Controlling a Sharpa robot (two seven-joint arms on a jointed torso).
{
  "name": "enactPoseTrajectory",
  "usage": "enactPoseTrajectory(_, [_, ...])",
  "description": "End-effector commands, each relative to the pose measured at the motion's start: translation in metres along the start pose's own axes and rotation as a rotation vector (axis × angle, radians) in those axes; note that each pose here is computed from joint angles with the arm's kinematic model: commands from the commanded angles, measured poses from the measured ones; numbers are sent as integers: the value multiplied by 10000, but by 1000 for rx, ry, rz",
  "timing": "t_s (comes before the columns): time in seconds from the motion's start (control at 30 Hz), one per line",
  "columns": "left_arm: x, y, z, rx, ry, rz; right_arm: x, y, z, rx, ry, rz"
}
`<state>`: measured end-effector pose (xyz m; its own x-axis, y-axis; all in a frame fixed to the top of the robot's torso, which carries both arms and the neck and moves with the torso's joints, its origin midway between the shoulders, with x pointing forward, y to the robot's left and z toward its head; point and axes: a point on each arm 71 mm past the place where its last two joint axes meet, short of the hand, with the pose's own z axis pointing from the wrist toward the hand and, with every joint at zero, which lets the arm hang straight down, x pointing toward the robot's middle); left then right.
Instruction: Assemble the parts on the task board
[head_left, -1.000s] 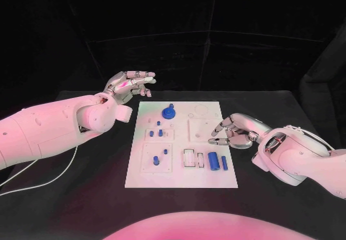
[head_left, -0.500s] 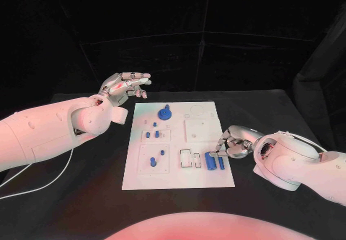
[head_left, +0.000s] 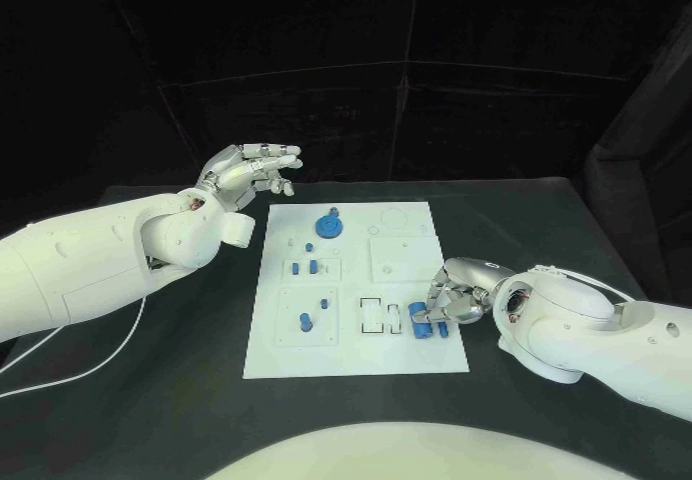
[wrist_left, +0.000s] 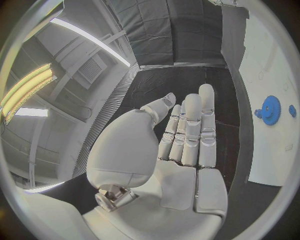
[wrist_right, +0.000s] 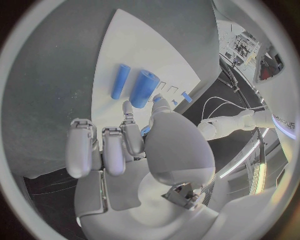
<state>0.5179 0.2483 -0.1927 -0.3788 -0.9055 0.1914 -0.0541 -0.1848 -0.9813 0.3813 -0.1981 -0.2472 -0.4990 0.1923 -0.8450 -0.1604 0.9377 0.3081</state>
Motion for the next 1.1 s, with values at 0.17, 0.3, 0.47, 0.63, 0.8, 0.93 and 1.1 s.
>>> enactPoseTrajectory(0.17, [8, -11, 2, 6, 14, -4, 68, 14, 24, 7, 27, -73])
enactPoseTrajectory(0.3, [4, -12, -1, 5, 13, -4, 111, 17, 39, 13, 45, -89])
enactPoseTrajectory(0.47, [-1, -13, -4, 5, 11, -3, 159, 35, 67, 16, 53, -96])
enactPoseTrajectory(0.63, [-4, -14, -8, 5, 10, -3, 184, 57, 88, 16, 47, -90])
enactPoseTrajectory(0.8, [-4, -14, -10, 5, 11, -3, 168, 66, 82, 21, 9, -49])
enactPoseTrajectory(0.93, [-9, -16, -13, 5, 10, -2, 135, 74, 52, 12, -38, 10])
enactPoseTrajectory(1.1, [-13, -17, -15, 5, 10, -1, 80, 114, -37, -15, -103, 99])
